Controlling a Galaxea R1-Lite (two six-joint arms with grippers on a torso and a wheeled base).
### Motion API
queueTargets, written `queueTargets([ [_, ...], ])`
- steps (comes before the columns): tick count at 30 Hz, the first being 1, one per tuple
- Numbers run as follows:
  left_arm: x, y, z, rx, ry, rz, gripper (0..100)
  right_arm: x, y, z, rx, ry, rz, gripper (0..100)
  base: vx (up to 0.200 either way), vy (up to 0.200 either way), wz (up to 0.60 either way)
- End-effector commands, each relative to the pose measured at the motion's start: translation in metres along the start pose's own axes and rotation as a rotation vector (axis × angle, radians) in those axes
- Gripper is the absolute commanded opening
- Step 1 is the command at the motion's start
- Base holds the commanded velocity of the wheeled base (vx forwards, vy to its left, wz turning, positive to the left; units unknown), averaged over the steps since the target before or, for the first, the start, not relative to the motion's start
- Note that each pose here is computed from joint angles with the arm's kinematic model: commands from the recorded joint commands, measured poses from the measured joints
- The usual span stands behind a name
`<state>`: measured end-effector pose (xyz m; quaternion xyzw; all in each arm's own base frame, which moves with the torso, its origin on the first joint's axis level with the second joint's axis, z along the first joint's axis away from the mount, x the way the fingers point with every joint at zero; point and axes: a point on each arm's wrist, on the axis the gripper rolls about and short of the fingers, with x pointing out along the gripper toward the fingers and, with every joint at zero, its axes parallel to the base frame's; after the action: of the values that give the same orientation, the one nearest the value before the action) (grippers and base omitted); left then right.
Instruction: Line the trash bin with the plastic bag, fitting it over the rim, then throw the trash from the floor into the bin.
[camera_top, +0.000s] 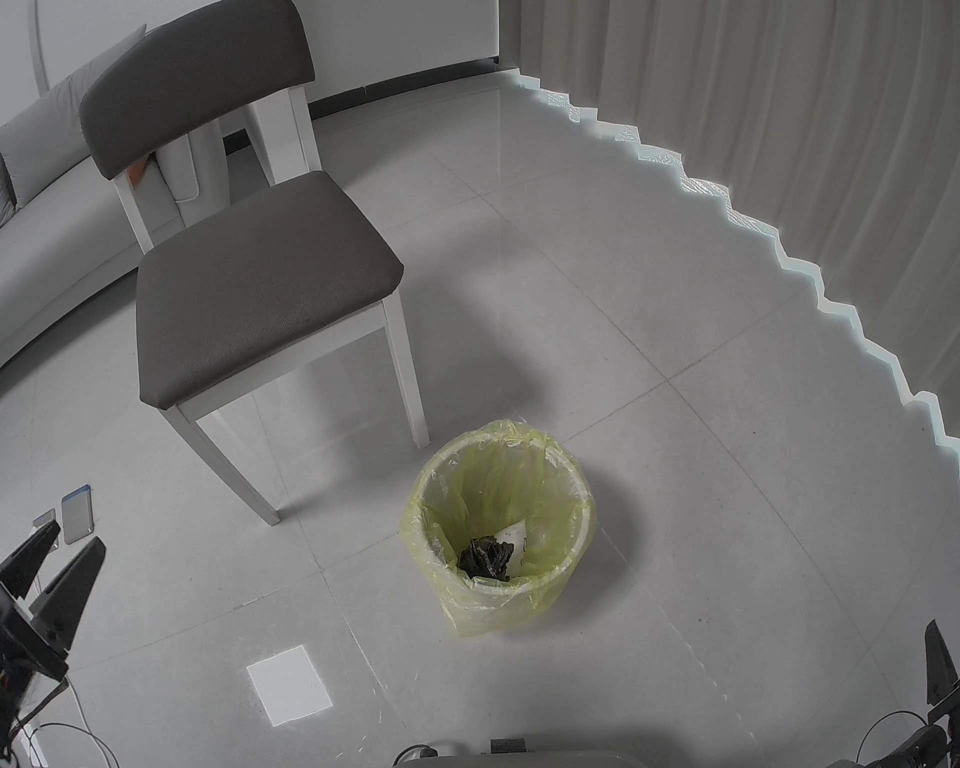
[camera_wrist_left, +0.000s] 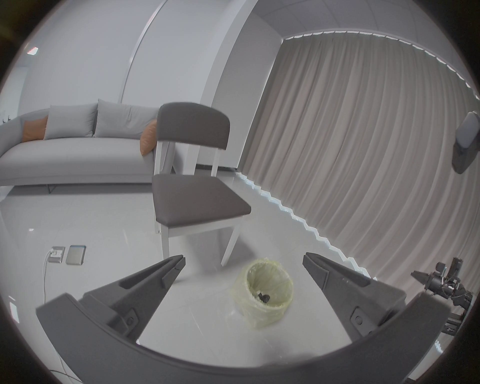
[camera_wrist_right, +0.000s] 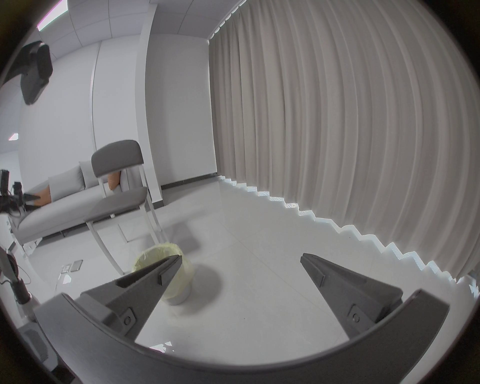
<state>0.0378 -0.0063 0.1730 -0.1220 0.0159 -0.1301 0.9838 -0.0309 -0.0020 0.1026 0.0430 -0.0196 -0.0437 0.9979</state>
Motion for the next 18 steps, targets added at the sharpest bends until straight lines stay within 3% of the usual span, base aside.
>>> queueTargets([
  [1, -0.018, -0.004, 0.001, 0.026, -0.091, -0.011, 100, 0.005, -0.001, -0.02, -0.038, 0.044, -0.012, 100, 0.0, 0.0, 0.0],
  [4, -0.025, -0.004, -0.009, 0.028, -0.101, -0.013, 100, 0.007, -0.001, -0.019, -0.039, -0.009, 0.002, 100, 0.0, 0.0, 0.0],
  [12, -0.042, -0.004, -0.024, 0.034, -0.119, 0.036, 100, 0.008, 0.0, -0.02, -0.134, -0.025, 0.05, 100, 0.0, 0.0, 0.0],
  [18, -0.056, -0.007, -0.034, 0.055, -0.16, 0.078, 100, 0.008, 0.001, -0.019, -0.119, -0.035, 0.07, 100, 0.0, 0.0, 0.0],
])
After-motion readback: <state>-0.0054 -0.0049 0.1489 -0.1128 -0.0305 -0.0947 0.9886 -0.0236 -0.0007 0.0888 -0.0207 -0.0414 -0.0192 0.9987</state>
